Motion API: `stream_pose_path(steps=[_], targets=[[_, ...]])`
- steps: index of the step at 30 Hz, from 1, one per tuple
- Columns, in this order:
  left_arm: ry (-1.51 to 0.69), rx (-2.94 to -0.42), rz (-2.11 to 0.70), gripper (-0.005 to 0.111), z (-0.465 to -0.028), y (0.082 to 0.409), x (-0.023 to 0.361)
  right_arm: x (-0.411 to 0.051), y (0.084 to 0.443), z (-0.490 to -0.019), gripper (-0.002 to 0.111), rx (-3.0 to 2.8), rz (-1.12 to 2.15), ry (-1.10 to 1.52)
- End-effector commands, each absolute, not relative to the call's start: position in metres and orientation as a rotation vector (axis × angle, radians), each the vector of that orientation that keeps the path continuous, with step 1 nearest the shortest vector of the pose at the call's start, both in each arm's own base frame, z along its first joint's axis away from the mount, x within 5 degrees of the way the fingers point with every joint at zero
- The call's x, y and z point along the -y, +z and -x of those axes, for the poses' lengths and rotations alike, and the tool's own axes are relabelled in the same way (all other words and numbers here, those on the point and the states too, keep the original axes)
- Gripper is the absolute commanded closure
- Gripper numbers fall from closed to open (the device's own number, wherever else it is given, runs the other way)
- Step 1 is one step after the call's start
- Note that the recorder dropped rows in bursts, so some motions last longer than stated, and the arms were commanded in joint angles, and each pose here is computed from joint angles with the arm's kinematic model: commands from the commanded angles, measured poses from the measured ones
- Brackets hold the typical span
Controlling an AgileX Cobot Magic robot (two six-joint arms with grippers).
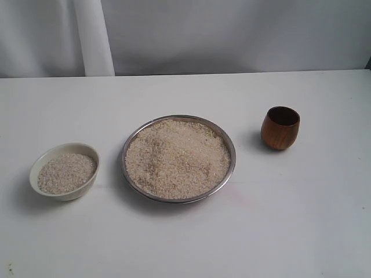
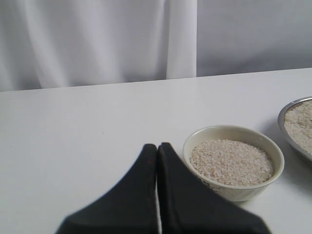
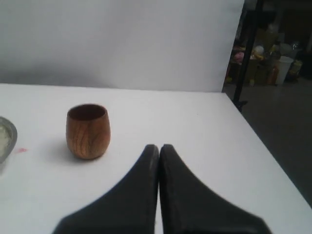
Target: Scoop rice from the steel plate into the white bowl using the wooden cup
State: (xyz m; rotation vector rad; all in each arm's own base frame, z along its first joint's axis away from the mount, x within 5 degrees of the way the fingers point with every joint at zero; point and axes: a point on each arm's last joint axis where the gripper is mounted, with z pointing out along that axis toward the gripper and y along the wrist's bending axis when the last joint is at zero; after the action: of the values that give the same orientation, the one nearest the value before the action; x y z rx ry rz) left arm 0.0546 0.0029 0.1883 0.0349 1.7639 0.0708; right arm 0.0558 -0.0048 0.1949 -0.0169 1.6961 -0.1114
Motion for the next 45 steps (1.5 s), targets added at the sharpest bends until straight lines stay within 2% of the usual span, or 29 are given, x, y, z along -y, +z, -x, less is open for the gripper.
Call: stream_pose_path(steps=[1,12,25,30,38,45], targets=[[0.057,-1.755,-0.029,0.107,-0.055,0.189,-0.002,0.003,0.209,-0.056,0.108,-1.528,0.038,-0.112],[0.057,-1.755,-0.029,0.107,-0.055,0.189,-0.002,-0.003,0.238,-0.05,0.108,-1.201,0.074,-0.082],[0.057,-1.755,-0.029,0.107,-0.055,0.189,-0.002,-0.003,0.242,-0.049,0.108,-1.154,0.077,-0.076],[0.057,-1.755,-0.029,0.107,-0.055,0.189,-0.002,-0.004,0.246,-0.047,0.108,-1.107,-0.09,0.201],[0.057,-1.755,-0.029,0.107,-0.055,0.189,-0.002,-0.003,0.244,-0.048,0.108,-1.157,-0.11,0.204],[0.057,-1.755,-0.029,0.107,-0.055,0.189,-0.002,-0.001,0.274,-0.055,0.108,-1.24,-0.163,0.233]])
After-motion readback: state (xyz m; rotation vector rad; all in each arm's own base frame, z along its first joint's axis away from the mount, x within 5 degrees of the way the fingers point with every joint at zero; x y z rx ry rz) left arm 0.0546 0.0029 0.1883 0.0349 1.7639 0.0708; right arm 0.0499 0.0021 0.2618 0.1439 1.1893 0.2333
